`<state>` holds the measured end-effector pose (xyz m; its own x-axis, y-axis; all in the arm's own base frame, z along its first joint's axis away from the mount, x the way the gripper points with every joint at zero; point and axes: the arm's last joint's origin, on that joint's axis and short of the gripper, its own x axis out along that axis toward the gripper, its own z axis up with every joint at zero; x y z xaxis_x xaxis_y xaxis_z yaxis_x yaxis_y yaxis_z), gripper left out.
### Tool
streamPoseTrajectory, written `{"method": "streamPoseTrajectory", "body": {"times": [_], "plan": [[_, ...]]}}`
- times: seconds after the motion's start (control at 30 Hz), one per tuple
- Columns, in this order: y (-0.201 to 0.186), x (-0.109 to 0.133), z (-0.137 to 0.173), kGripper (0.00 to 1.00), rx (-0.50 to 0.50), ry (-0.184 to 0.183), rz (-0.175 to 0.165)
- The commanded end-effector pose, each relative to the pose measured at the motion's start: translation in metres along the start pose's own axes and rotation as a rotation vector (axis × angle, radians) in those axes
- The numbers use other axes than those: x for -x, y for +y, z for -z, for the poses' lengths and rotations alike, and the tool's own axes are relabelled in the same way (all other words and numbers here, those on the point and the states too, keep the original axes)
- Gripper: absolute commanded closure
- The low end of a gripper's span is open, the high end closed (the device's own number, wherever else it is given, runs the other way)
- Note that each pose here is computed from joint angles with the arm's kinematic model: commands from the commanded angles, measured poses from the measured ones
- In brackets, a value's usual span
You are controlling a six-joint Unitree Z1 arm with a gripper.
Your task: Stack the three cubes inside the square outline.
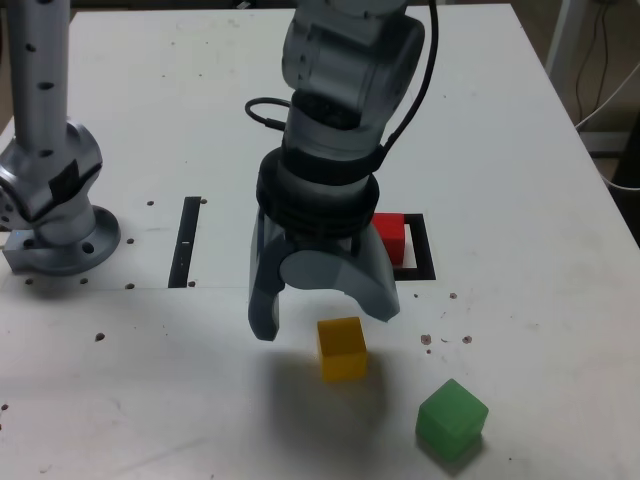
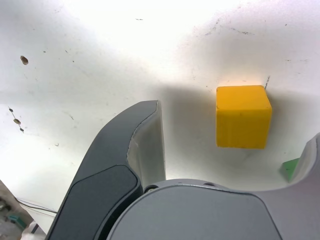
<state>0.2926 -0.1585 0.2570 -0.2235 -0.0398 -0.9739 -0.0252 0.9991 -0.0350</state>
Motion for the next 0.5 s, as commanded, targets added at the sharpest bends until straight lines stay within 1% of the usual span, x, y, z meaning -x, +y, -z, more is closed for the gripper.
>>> {"method": "streamPoseTrajectory", "body": {"times": [0.0,0.2,0.47], "plan": [[-0.002,-0.003,-0.005,0.01,-0.002,0.006,0.001],[-0.006,-0.011,-0.016,0.01,-0.017,0.019,0.005],[-0.005,-0.029,-0.035,0.01,-0.044,0.049,0.022]]}}
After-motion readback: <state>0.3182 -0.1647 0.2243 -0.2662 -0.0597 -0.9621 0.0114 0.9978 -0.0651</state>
